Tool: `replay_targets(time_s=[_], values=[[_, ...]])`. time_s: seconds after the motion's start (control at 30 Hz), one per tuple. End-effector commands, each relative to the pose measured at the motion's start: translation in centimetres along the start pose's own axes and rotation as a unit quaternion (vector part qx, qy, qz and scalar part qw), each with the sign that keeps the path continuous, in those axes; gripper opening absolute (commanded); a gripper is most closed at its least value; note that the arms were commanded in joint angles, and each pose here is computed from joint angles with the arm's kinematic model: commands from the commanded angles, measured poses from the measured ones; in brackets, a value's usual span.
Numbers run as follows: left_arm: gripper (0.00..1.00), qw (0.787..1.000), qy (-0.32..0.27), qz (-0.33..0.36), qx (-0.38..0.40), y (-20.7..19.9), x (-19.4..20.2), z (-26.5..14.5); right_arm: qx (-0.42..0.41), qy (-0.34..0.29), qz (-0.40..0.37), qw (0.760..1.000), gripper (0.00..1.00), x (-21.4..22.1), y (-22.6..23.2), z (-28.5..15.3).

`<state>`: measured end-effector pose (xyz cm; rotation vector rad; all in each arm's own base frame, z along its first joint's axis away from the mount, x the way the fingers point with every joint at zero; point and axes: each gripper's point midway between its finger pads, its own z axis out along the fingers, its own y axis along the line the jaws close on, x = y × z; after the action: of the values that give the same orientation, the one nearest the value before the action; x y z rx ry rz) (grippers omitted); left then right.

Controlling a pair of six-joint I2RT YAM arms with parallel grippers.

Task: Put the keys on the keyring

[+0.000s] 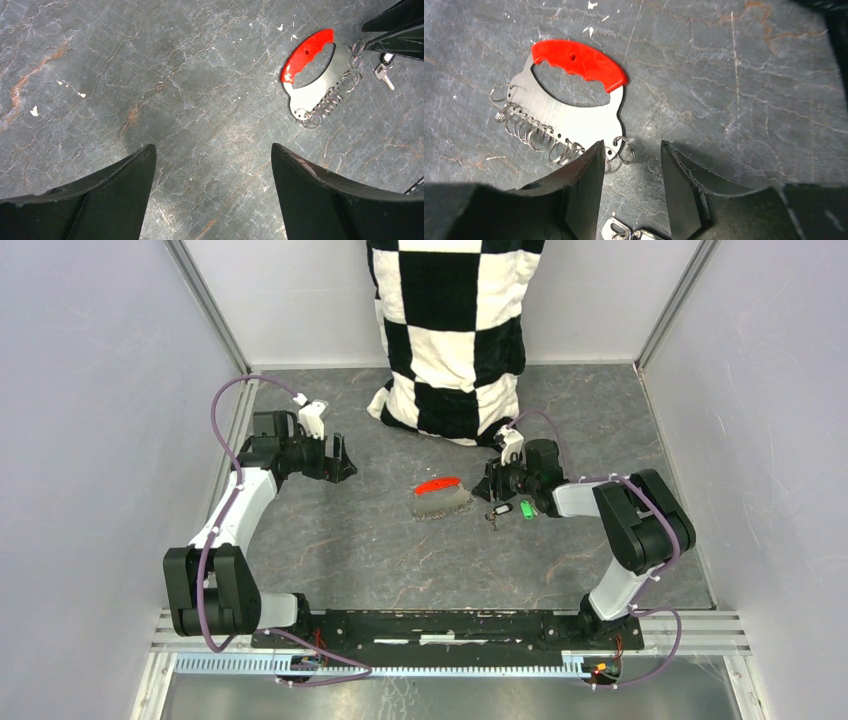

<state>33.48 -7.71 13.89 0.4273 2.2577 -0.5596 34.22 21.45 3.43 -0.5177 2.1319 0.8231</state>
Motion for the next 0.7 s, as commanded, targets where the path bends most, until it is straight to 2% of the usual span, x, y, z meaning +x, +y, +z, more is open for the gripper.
replay_targets(time_s=[0.0, 0.27, 0.67], values=[[0.89, 1.000, -0.015, 0.022, 0.009, -0.4, -0.8, -0.6, -0.029, 0.002, 0.003, 1.000, 0.49, -0.1, 0.8, 0.5], [0.88, 1.000, -0.016, 0.022, 0.008, -0.5, -0.8, -0.6, -0.052, -0.004, 0.020, 0.998, 0.41, -0.2, 1.6, 0.7], [0.86, 1.000, -0.012, 0.027, 0.002, -0.4, -0.6, -0.9, -0.085, -0.017, 0.041, 0.995, 0.12, -0.6, 2.8, 0.7]])
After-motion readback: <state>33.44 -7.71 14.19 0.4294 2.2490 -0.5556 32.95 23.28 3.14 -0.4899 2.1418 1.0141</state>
